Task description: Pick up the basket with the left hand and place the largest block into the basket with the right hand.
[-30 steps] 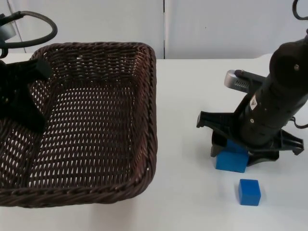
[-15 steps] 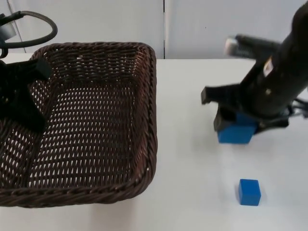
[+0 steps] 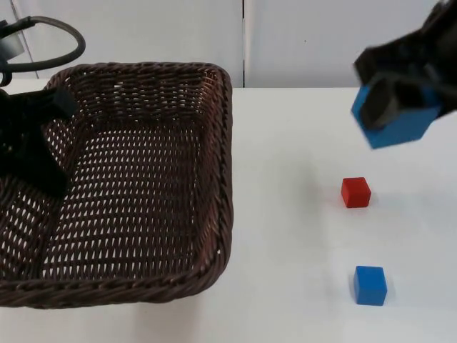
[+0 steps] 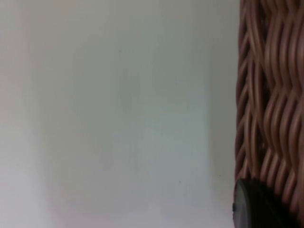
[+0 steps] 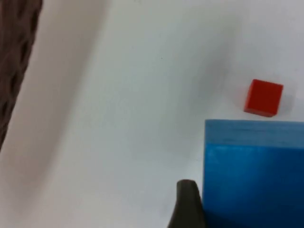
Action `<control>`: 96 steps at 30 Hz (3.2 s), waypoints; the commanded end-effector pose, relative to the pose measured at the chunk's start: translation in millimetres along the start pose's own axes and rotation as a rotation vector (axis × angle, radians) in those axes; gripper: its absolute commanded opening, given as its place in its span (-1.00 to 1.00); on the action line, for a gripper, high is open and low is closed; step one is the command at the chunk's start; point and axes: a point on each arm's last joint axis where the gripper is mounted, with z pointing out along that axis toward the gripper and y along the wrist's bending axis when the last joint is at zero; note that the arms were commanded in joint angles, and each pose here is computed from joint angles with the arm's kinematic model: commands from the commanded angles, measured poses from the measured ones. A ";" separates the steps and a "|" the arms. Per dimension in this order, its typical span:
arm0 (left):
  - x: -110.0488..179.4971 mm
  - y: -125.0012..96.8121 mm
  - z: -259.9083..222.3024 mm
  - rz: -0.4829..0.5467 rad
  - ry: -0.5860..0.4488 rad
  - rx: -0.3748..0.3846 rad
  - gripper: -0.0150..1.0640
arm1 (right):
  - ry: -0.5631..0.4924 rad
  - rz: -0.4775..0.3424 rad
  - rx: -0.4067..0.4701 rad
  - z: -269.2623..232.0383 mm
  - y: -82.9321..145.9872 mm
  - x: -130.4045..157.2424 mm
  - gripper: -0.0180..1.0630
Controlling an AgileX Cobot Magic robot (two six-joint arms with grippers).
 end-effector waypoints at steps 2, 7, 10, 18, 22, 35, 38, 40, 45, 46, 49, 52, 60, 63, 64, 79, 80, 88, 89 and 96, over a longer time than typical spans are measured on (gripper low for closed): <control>0.2 -3.5 -4.5 -0.014 -0.019 0.024 -0.98 | -0.029 -0.056 -0.003 -24.4 0.6 0.4 -0.97; 0.2 -3.5 -4.5 -0.014 -0.019 0.024 -0.98 | -0.038 -0.072 -0.004 -38.3 -0.1 2.6 -0.97; 0.2 -3.5 -4.5 -0.014 -0.019 0.024 -0.98 | -0.031 -0.084 -0.002 -38.9 -0.3 3.4 -0.97; 0.2 -3.5 -4.5 -0.014 -0.019 0.024 -0.98 | -0.027 -0.096 -0.002 -38.9 -0.3 3.8 -0.97; 0.1 -3.4 -4.5 -0.014 -0.020 0.023 -0.98 | -0.027 -0.096 -0.002 -38.9 -0.3 3.8 -0.97; 0.1 -4.0 -4.6 -0.021 -0.021 0.030 -0.98 | -0.038 -0.103 -0.138 -44.3 14.2 -4.9 -0.97; -0.1 -4.1 -4.6 -0.022 -0.023 0.031 -0.98 | -0.059 -0.147 -0.180 -48.8 31.0 -17.9 -0.97; -0.1 -4.1 -4.6 -0.022 -0.023 0.031 -0.98 | -0.062 -0.168 -0.190 -48.1 38.4 -22.8 -0.97; 0.0 -4.1 -4.6 -0.022 -0.021 0.031 -0.98 | -0.039 -0.287 -0.241 -32.5 83.6 -42.1 -0.97; 0.0 -4.1 -4.6 -0.022 -0.021 0.031 -0.98 | -0.039 -0.287 -0.241 -32.5 83.6 -42.1 -0.97; 0.0 -4.1 -4.6 -0.022 -0.021 0.031 -0.98 | -0.031 -0.344 -0.258 -20.4 108.7 -51.3 -0.97; 0.1 -3.9 -4.6 -0.020 -0.020 0.029 -0.98 | -0.036 -0.388 -0.278 -11.1 126.8 -58.5 -0.97; 0.1 -3.9 -4.6 -0.019 -0.020 0.028 -0.98 | -0.047 -0.403 -0.293 19.4 148.5 -72.4 -0.97; 0.1 -3.9 -4.6 -0.019 -0.020 0.028 -0.98 | -0.045 -0.402 -0.285 29.4 148.3 -73.4 -0.97; 0.1 -3.9 -4.6 -0.019 -0.020 0.028 -0.98 | -0.055 -0.400 -0.286 31.8 149.0 -74.1 -0.97; 0.1 -3.4 -4.5 -0.015 -0.021 0.024 -0.98 | -0.116 -0.477 -0.194 68.9 145.1 -78.4 -0.97; 0.1 -3.4 -4.5 -0.015 -0.021 0.024 -0.98 | -0.121 -0.473 -0.198 71.6 145.8 -78.4 -0.97; -0.3 -3.3 -4.5 -0.015 -0.024 0.022 -0.98 | -0.105 -0.476 -0.196 86.0 147.5 -74.8 -0.97; -0.3 -3.4 -4.6 -0.016 -0.025 0.023 -0.98 | -0.100 -0.476 -0.195 88.4 147.5 -74.0 -0.97; -0.7 -3.2 -4.2 -0.018 -0.028 0.023 -0.98 | -0.085 -0.453 -0.212 97.4 149.5 -71.1 -0.39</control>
